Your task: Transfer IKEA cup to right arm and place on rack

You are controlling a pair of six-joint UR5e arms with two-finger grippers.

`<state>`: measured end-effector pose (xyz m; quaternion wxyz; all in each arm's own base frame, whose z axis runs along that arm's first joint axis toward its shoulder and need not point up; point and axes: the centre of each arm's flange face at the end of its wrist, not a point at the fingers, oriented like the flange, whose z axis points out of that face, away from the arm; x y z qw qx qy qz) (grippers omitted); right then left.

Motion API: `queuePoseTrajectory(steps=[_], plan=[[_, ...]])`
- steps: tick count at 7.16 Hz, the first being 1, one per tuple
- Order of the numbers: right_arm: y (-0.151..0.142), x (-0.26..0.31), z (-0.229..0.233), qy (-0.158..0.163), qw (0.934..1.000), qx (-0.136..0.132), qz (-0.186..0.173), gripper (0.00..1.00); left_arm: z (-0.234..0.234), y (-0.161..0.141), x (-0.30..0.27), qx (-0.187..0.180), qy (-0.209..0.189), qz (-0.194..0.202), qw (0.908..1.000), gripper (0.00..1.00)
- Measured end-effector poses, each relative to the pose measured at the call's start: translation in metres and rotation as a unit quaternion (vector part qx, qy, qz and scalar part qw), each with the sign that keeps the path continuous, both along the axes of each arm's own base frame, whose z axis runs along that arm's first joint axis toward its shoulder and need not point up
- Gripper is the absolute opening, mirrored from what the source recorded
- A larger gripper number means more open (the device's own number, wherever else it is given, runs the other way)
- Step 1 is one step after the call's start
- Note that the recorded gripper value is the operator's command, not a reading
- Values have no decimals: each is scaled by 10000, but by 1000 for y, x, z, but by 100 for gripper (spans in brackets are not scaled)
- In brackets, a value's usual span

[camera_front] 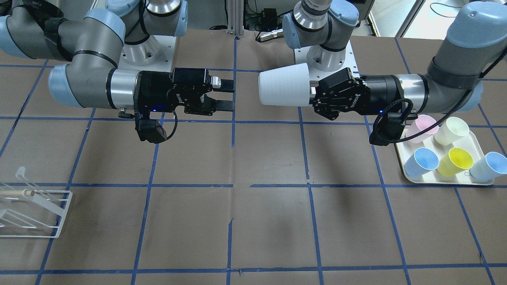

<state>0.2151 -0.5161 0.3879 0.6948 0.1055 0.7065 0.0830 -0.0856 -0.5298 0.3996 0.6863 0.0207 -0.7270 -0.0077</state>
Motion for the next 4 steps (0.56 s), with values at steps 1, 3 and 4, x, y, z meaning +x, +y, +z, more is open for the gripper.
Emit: queuePoseTrajectory(steps=[1, 3, 4], plan=[[1, 3, 2, -105, 9999, 32, 11, 100, -8, 3, -11, 124, 93, 99, 9998, 0], [2, 5, 8, -313, 9994, 148, -6, 100, -29, 12, -20, 257, 186, 169, 9994, 0], [1, 5, 9, -365, 9991, 199, -9, 100, -33, 14, -22, 293, 201, 171, 9992, 0]])
